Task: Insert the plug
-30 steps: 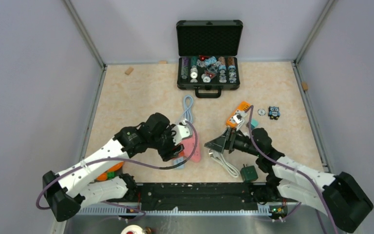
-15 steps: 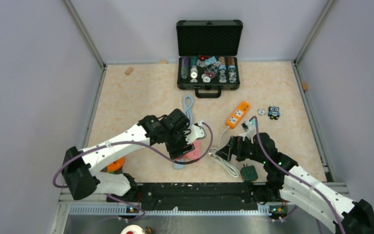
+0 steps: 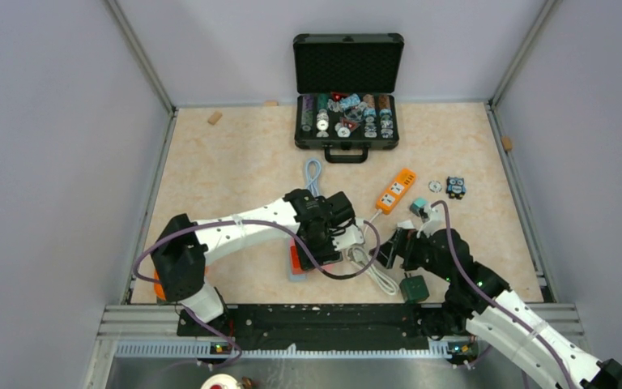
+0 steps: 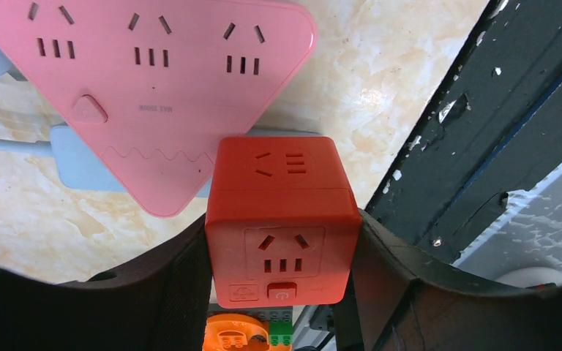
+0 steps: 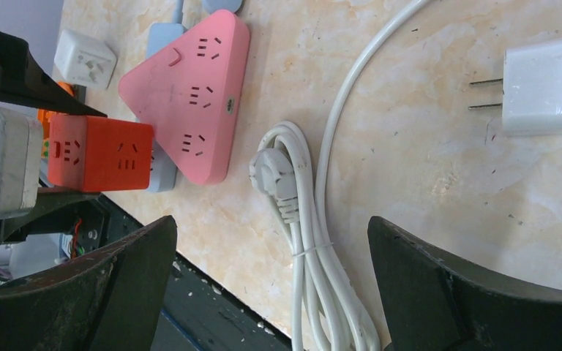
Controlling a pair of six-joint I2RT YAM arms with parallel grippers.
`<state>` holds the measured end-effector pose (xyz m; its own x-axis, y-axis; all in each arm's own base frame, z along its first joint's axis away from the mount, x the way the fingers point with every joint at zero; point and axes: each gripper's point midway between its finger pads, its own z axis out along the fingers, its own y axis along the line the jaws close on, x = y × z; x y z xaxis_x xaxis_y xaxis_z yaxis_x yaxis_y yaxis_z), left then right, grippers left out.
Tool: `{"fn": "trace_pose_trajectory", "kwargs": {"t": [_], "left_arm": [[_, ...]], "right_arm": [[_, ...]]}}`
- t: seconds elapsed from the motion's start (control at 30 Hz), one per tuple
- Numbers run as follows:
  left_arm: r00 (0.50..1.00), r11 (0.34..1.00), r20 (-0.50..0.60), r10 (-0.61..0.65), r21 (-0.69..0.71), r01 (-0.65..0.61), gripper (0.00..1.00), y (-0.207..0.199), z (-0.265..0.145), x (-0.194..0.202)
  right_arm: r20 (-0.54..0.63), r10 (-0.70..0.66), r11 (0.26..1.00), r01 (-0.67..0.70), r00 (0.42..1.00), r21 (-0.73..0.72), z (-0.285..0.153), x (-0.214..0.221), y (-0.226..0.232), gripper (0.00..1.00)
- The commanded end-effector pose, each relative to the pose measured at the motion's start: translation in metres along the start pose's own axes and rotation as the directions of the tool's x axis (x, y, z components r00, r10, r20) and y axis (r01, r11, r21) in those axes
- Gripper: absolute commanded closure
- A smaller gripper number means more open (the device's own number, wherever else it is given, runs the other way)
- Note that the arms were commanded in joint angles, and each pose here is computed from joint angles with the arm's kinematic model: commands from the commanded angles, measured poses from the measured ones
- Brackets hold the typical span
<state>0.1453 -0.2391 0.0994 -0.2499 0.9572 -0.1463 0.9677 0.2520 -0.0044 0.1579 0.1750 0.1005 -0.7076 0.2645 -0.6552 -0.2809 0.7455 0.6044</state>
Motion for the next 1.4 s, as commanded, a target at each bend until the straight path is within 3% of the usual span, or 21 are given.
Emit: {"fn": "trace_pose_trajectory", "kwargs": {"t": [0.0, 1.0, 1.37], "left_arm": [[0.999, 1.0, -0.046, -0.009, -0.023, 0.008, 1.0, 0.002, -0.003, 0.005], [1.0, 1.0, -0.014, 0.011, -0.007, -0.011, 1.0, -0.02, -0.011, 0.006], [1.0, 0.997, -0.014, 0.016, -0.069, -0.017, 1.0, -0.01, -0.013, 0.009]], "right_arm": [[0.028, 0.008, 1.0, -0.008, 1.0, 0.006, -0.001, -0.008, 0.001, 0.02], [0.009, -0.002, 1.0, 0.002, 1.0, -0.007, 0.001, -0.002, 0.001, 0.02], [-0.002, -0.001, 1.0, 0.001, 1.0, -0.019, 0.001, 0.0, 0.002, 0.03]]}}
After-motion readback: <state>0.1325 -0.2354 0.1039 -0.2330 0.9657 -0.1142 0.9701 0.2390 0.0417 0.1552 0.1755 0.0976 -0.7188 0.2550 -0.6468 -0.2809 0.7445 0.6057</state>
